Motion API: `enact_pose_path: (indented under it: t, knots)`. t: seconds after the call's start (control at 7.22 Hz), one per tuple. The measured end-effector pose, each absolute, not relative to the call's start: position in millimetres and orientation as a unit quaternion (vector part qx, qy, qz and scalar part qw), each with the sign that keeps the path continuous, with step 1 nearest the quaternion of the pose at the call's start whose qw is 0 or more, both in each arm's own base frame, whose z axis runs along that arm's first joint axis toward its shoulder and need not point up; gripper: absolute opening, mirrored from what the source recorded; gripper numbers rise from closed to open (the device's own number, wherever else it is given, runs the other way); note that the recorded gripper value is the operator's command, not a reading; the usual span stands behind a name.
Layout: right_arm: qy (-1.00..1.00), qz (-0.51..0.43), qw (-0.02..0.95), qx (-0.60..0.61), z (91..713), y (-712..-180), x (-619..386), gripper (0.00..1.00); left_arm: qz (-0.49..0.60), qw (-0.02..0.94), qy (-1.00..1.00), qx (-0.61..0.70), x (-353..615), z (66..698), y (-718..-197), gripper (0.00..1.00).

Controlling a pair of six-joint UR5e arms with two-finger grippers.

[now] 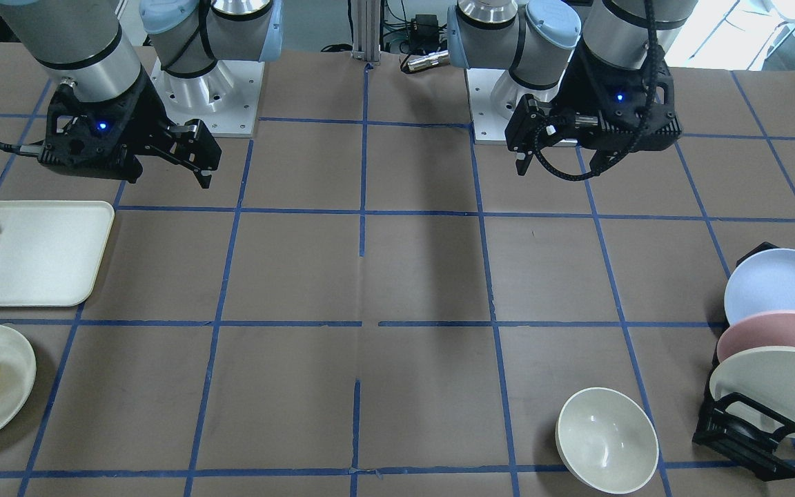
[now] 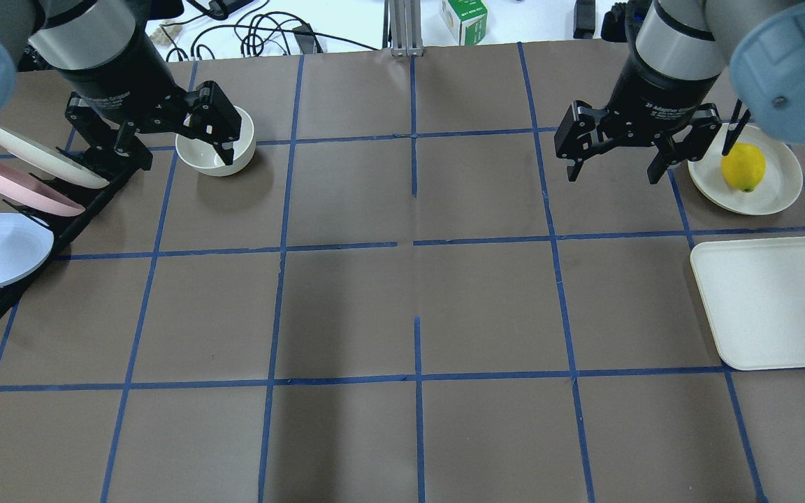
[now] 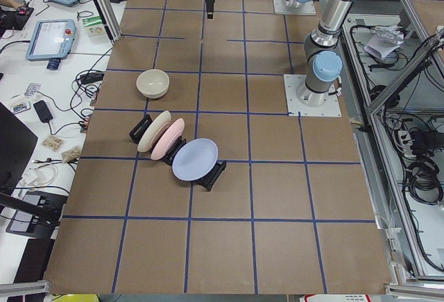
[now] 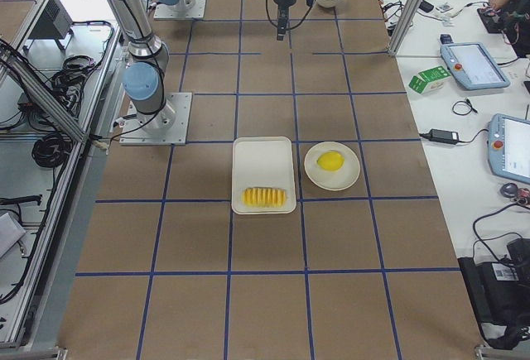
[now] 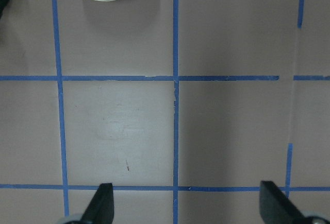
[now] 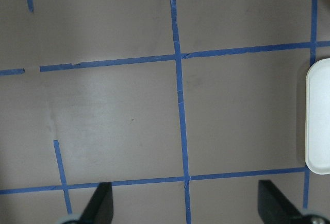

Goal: Place bowl and put lemon in it

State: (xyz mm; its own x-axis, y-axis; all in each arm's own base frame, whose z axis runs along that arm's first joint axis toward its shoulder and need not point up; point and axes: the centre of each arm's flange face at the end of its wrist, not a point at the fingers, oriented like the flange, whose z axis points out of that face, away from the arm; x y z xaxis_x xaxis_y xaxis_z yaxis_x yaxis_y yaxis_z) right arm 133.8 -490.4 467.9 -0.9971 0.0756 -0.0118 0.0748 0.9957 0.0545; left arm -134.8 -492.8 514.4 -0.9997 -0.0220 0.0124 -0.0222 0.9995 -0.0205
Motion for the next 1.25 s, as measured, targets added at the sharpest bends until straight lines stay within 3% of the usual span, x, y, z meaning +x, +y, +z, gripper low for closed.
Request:
enact_pose_path:
  t: [0.55, 1.25]
  knots:
    - [0.998, 0.032, 0.008, 0.047, 461, -496, 120, 1.0, 0.019, 0.008, -0.999, -0.03, -113, 497, -525, 1.0]
    - [0.999, 0.006, 0.009, 0.041, 414, -561, -19, 1.0, 0.045, 0.019, -0.998, -0.044, 14, 329, -695, 1.0]
